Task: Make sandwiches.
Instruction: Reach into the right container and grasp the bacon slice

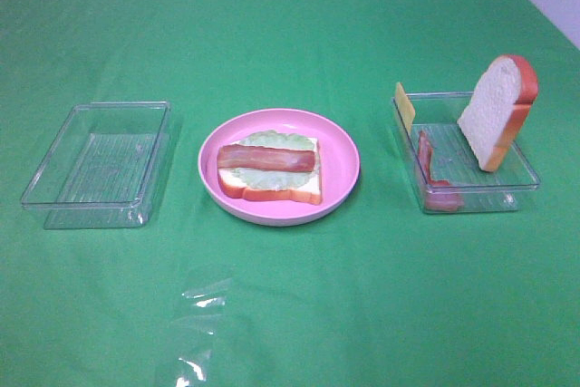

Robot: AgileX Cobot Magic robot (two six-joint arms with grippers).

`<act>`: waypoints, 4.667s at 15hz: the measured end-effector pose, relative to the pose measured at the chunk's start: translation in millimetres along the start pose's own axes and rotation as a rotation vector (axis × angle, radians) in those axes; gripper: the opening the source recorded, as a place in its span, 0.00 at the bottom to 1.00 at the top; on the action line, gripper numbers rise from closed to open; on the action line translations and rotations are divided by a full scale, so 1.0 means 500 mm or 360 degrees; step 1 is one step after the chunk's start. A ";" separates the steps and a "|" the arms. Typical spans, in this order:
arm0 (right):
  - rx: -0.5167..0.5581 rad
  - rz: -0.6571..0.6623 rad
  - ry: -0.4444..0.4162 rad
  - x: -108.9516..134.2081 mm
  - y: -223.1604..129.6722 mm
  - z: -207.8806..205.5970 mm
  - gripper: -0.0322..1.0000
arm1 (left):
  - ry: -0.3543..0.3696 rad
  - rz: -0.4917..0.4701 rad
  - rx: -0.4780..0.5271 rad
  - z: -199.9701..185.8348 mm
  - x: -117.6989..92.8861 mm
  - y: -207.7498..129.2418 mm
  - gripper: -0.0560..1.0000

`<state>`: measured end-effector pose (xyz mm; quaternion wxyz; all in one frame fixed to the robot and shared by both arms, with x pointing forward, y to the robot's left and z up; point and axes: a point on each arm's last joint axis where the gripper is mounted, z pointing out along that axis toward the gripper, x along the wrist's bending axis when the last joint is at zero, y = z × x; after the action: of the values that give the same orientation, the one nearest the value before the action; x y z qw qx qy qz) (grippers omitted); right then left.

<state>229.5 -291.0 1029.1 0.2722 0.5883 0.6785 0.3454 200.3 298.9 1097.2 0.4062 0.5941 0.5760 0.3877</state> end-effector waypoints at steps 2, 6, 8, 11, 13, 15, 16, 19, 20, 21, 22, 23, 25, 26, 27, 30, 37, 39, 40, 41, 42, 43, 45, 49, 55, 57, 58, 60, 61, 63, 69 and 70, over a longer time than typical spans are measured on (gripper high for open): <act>0.0000 0.0000 0.0000 0.000 0.000 0.000 0.98 | -0.0017 -0.0014 0.0057 0.027 -0.001 -0.018 0.99; 0.0000 0.0000 0.0000 0.000 0.000 0.000 0.98 | -0.0028 -0.0053 0.0179 0.085 -0.001 -0.059 0.99; 0.0000 0.0000 0.0000 0.000 0.000 0.000 0.98 | -0.0028 -0.0053 0.0168 0.085 -0.001 -0.057 0.99; 0.0000 0.0000 0.0000 0.000 0.000 0.000 0.98 | -0.0028 -0.0053 0.0163 0.085 -0.001 -0.057 0.99; 0.0000 0.0000 0.0000 0.000 0.000 0.000 0.98 | -0.0028 -0.0053 0.0163 0.085 -0.001 -0.057 0.99; 0.0000 0.0000 0.0000 0.000 0.000 0.000 0.98 | -0.0020 -0.0057 0.0163 0.085 -0.001 -0.057 0.99; 0.0000 0.0000 0.0000 0.000 0.000 0.000 0.98 | -0.0003 -0.0065 0.0163 0.085 -0.001 -0.057 0.99; 0.0000 0.0001 0.0001 0.000 0.000 0.000 0.98 | 0.0016 -0.0073 0.0162 0.085 -0.002 -0.057 0.99; 0.0000 0.0001 0.0001 0.000 0.000 0.000 0.98 | 0.0016 -0.0073 0.0162 0.085 -0.002 -0.057 0.99; 0.0000 0.0001 0.0001 0.000 0.000 0.000 0.98 | 0.0016 -0.0073 0.0162 0.085 -0.002 -0.057 0.99; 0.0006 0.0003 0.0002 0.000 0.001 0.001 0.98 | 0.0016 -0.0073 0.0162 0.085 -0.002 -0.057 0.99; 0.0053 0.0015 0.0016 0.001 0.007 0.005 0.98 | 0.0016 -0.0073 0.0162 0.085 -0.002 -0.057 0.99; 0.0325 0.0079 0.0076 0.004 0.052 0.034 0.98 | 0.0016 -0.0073 0.0162 0.085 -0.002 -0.057 0.99; 0.0392 0.0096 0.0090 0.005 0.066 0.042 0.98 | 0.0016 -0.0073 0.0162 0.085 -0.002 -0.057 0.99; 0.0540 0.0137 0.0130 0.007 0.102 0.061 0.98 | 0.0016 -0.0073 0.0162 0.085 -0.002 -0.057 0.99; 0.0962 0.0244 0.0188 -0.002 0.253 0.202 0.98 | 0.0017 -0.0072 0.0162 0.085 -0.001 -0.057 0.99; 0.1118 0.0258 0.0119 -0.032 0.377 0.424 0.98 | 0.0092 -0.0042 0.0164 0.085 0.007 -0.057 0.99; 0.1084 0.0259 0.0113 -0.038 0.411 0.485 0.98 | 0.0092 -0.0042 0.0164 0.085 0.007 -0.057 0.99; 0.1105 0.0243 0.0124 -0.033 0.418 0.513 0.98 | 0.0092 -0.0042 0.0164 0.085 0.007 -0.057 0.99; 0.1119 0.0204 0.0147 -0.017 0.426 0.539 0.98 | 0.0092 -0.0042 0.0164 0.085 0.007 -0.057 0.99; 0.1119 0.0169 0.0172 0.000 0.435 0.561 0.98 | 0.0092 -0.0042 0.0164 0.085 0.007 -0.057 0.99; 0.1130 0.0143 0.0191 0.016 0.439 0.583 0.98 | 0.0092 -0.0042 0.0164 0.085 0.007 -0.057 0.99; 0.1164 0.0151 0.0214 0.029 0.434 0.630 0.98 | 0.0092 -0.0042 0.0164 0.085 0.007 -0.057 0.99; 0.1254 0.0182 0.0207 0.028 0.398 0.689 0.98 | 0.0092 -0.0042 0.0164 0.085 0.007 -0.057 0.99; 0.1394 0.0196 0.0216 0.028 0.357 0.729 0.98 | 0.0092 -0.0042 0.0164 0.085 0.007 -0.057 0.99; 0.1416 0.0196 0.0227 0.029 0.350 0.735 0.96 | 0.0092 -0.0042 0.0164 0.085 0.007 -0.057 0.99; 0.1419 0.0198 0.0231 0.030 0.350 0.735 0.94 | 0.0092 -0.0042 0.0164 0.085 0.007 -0.057 0.99; 0.1419 0.0201 0.0235 0.030 0.350 0.735 0.87 | 0.0092 -0.0042 0.0164 0.085 0.007 -0.057 0.99; 0.1422 0.0201 0.0235 0.030 0.350 0.734 0.79 | 0.0092 -0.0042 0.0164 0.085 0.007 -0.057 0.99; 0.1424 0.0201 0.0235 0.030 0.350 0.734 0.62 | 0.0092 -0.0042 0.0164 0.085 0.007 -0.057 0.99; 0.1469 0.0204 0.0245 0.032 0.347 0.730 0.53 | 0.0092 -0.0042 0.0164 0.085 0.007 -0.057 0.99; 0.1471 0.0204 0.0245 0.032 0.347 0.730 0.52 | 0.0092 -0.0042 0.0164 0.085 0.007 -0.057 0.99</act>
<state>616.1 -209.3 942.8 -0.0911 0.6612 0.7417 0.0661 229.1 301.2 1055.0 0.3634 0.5951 0.6144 0.3692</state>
